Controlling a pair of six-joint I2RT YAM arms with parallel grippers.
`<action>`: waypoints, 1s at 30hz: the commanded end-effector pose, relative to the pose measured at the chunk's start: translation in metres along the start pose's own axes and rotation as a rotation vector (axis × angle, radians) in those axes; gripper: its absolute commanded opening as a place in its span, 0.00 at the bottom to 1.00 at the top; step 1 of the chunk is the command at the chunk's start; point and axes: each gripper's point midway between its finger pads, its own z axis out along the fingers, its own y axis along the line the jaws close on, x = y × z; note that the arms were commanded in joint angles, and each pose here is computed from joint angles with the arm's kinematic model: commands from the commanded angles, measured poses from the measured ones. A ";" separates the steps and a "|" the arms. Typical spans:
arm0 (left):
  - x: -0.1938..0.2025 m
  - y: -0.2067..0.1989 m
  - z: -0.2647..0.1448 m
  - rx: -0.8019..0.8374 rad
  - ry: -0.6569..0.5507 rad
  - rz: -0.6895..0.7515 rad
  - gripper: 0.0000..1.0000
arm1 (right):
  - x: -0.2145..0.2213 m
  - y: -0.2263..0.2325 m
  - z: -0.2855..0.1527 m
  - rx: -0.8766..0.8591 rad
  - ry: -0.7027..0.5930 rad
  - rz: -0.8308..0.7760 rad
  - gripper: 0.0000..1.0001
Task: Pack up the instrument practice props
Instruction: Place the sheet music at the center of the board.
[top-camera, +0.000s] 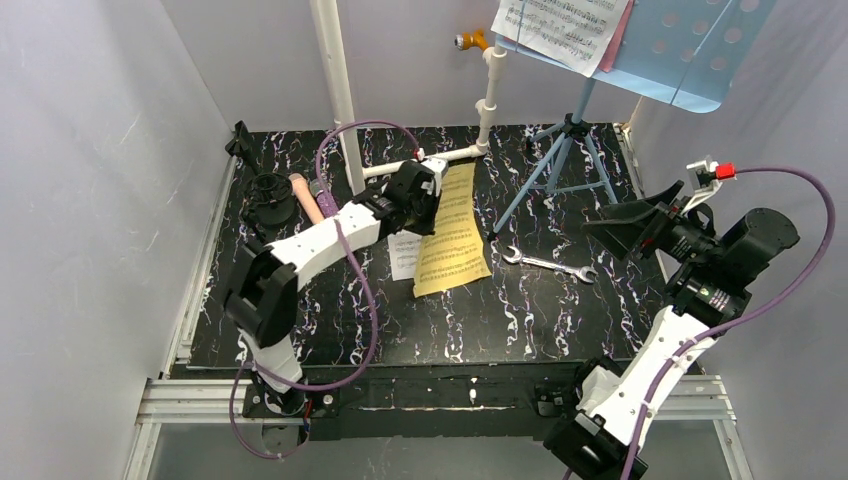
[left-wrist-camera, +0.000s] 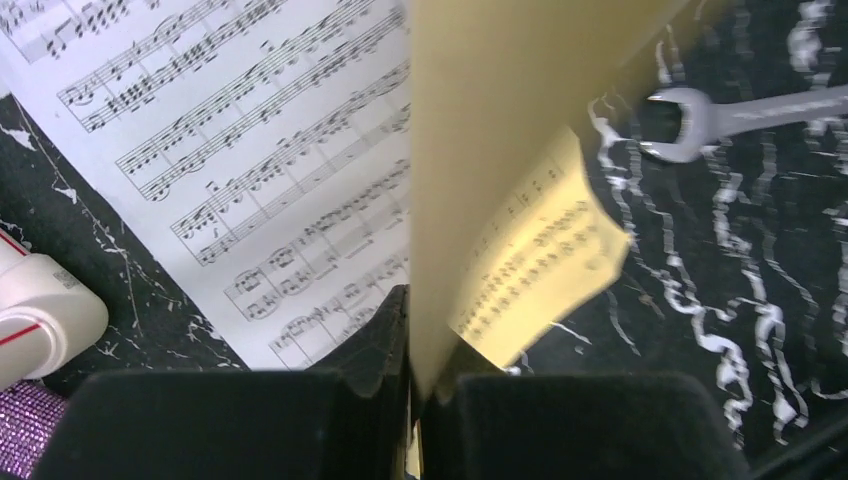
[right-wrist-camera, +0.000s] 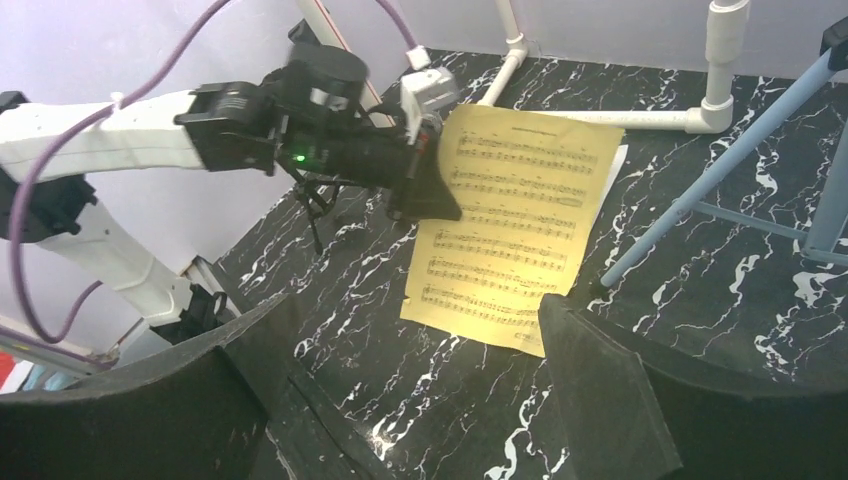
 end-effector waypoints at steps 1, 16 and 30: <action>-0.006 0.030 0.012 -0.063 0.052 -0.047 0.00 | 0.002 -0.001 0.000 -0.015 0.004 -0.060 0.98; -0.023 0.117 0.055 -0.510 0.102 -0.007 0.11 | 0.019 -0.009 0.001 -0.011 0.003 -0.029 0.98; -0.042 0.074 -0.010 -0.321 0.064 -0.081 0.74 | 0.013 -0.012 0.001 0.013 -0.010 -0.048 0.98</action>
